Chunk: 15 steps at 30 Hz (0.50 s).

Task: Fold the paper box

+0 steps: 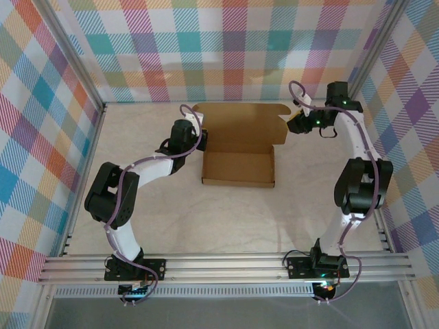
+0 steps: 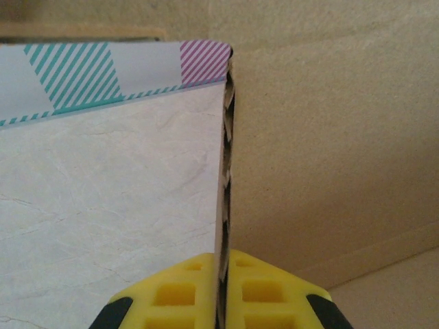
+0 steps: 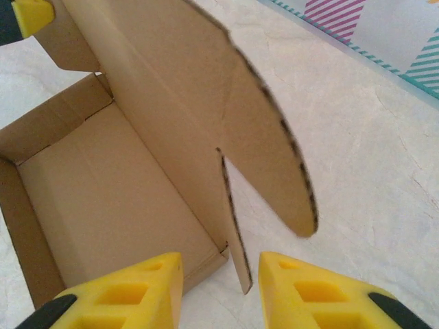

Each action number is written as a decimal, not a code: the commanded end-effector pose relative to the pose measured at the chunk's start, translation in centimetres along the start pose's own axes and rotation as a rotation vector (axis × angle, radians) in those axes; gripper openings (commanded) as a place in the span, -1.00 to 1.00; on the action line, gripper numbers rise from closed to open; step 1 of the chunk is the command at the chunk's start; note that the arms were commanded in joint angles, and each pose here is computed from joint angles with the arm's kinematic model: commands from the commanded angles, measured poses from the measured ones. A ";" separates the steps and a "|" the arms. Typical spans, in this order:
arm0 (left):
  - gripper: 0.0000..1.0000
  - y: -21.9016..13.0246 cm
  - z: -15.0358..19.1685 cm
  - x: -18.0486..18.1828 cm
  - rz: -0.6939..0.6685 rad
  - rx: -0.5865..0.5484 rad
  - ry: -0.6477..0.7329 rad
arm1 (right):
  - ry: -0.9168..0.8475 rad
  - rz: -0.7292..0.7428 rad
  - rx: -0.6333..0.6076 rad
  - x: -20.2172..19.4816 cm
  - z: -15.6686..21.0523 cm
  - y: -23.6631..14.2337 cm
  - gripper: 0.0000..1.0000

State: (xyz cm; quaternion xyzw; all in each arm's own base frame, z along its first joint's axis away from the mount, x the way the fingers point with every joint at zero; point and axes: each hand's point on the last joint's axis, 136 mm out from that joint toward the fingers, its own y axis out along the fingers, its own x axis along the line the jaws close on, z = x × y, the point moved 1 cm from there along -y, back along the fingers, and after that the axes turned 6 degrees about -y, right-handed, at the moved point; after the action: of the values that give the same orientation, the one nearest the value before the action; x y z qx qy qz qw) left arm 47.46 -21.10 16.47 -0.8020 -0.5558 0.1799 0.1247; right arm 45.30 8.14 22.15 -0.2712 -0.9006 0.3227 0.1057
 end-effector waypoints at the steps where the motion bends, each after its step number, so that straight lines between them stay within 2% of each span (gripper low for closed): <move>1: -1.00 0.1 2.1 0.3 0.017 0.067 0.013 | -0.053 -0.027 -0.012 0.1 -1.1 0.8 -0.30; 7: -1.00 0.0 2.1 0.3 0.018 0.068 0.015 | -0.053 -0.062 0.003 0.2 -1.2 2.1 -0.30; 11: -1.00 0.0 2.1 0.2 0.023 0.071 0.012 | -0.046 -0.081 0.017 0.3 -1.1 2.3 -0.43; 12: -1.00 0.0 2.1 0.2 0.022 0.070 0.013 | -0.045 -0.084 0.021 0.3 -1.1 2.3 -0.48; 15: -1.00 0.0 2.1 0.2 0.020 0.070 0.015 | -0.046 -0.096 0.036 0.5 -0.9 2.3 -0.85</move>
State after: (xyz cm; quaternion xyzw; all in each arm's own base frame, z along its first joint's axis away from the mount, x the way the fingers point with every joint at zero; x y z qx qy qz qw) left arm 47.41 -21.20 16.45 -0.8049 -0.5509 0.1818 0.1246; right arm 46.95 9.38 21.10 -0.2466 -0.9008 0.3429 0.1006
